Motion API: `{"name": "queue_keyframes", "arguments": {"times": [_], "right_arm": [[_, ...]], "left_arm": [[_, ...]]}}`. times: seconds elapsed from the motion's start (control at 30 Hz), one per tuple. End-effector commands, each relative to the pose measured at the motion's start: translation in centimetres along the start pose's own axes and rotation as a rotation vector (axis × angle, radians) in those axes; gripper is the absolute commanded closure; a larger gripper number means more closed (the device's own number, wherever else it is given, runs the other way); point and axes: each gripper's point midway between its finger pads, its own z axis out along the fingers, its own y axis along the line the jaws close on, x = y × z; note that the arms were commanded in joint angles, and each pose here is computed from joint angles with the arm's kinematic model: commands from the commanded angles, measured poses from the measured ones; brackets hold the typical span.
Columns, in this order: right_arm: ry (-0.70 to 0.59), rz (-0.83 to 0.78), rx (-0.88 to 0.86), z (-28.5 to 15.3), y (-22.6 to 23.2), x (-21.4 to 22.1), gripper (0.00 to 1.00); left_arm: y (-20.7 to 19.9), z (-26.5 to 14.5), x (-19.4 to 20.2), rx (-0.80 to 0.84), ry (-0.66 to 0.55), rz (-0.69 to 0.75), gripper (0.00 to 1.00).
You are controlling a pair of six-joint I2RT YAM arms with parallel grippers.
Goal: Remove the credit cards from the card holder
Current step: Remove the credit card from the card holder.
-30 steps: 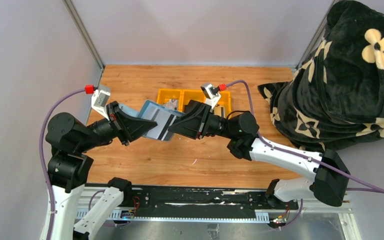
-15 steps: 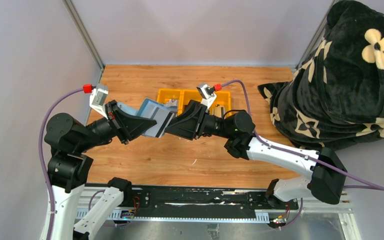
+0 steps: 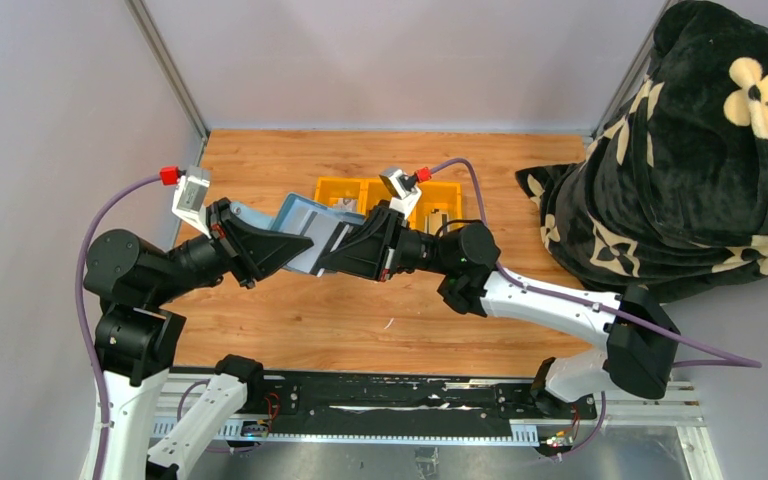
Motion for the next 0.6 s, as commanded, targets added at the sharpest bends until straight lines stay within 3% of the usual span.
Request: {"name": "queue_keyframes", "arguments": {"times": [0.0, 0.57], "right_arm": [[-0.053, -0.055, -0.077, -0.2, 2.7, -1.3, 0.99], [-0.079, -0.023, 0.037, -4.5, -0.3, -0.5, 1.0]], "left_arm": [[-1.5, -0.3, 0.0, 0.057, 0.017, 0.003, 1.0], [-2.5, -0.3, -1.7, 0.066, -0.017, 0.047, 1.0]]}}
